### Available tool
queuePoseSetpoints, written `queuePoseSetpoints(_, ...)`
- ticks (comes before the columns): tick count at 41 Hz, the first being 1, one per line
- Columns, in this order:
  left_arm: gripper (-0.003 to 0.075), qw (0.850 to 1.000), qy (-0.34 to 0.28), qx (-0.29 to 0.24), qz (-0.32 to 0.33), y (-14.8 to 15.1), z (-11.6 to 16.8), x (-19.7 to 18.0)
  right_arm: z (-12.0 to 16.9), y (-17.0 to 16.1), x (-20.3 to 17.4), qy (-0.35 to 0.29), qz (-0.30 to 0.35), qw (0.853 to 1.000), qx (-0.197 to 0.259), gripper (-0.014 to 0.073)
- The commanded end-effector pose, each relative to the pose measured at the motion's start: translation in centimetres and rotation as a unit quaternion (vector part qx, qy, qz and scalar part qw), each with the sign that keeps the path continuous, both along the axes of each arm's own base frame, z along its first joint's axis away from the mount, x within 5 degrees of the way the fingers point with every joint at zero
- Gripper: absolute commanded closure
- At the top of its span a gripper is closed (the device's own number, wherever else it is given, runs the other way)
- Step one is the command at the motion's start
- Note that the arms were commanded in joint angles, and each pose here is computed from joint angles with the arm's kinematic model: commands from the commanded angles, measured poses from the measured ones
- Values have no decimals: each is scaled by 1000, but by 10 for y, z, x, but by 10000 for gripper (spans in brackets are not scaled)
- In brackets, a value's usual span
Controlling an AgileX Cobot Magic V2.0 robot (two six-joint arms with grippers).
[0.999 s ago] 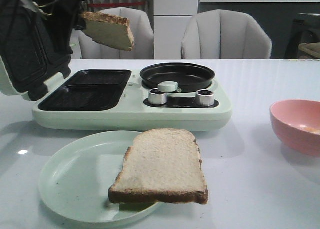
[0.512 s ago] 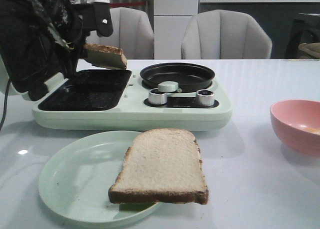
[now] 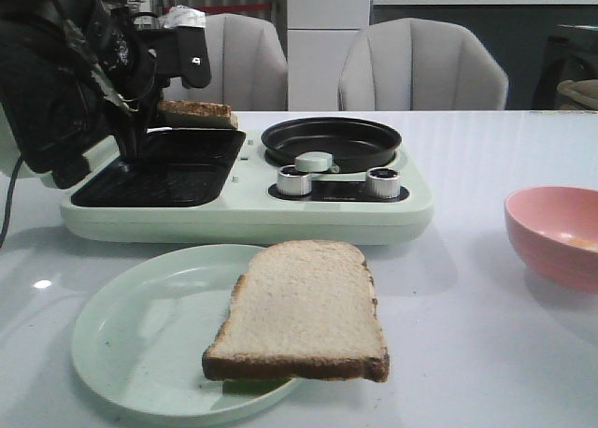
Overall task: Make breakfast with bread and shrimp
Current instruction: 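Lower the bread slice onto the sandwich maker plate, release with left gripper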
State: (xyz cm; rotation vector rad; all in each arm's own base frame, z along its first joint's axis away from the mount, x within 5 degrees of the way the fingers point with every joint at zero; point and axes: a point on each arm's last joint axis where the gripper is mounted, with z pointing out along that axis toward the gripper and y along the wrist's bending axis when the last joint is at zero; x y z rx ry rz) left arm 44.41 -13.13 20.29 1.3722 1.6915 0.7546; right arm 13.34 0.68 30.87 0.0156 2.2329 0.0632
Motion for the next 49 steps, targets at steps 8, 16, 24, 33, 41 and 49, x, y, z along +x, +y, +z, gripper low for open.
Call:
queuePoseSetpoints(8,303,999,-31,-9,7,5,29,-5,14,0,4,-47,1,999,-4,46)
queuePoseSetpoints(16,254,999,-42,-26,-15,2,45,-12,14,0,4,-47,1,999,-4,46)
queuePoseSetpoints(24,265,997,-45,-44,-46,5,65,-38,14,0,4,-47,1,999,-4,46)
queuePoseSetpoints(33,265,995,-49,-52,-64,13,83,-83,14,0,4,-47,1,999,-4,46)
queuePoseSetpoints(41,265,993,-61,-98,-35,6,97,-138,14,0,4,-47,1,999,-4,46)
queuePoseSetpoints(49,265,973,-35,-202,108,-1,110,-196,14,0,4,-47,1,999,-4,46)
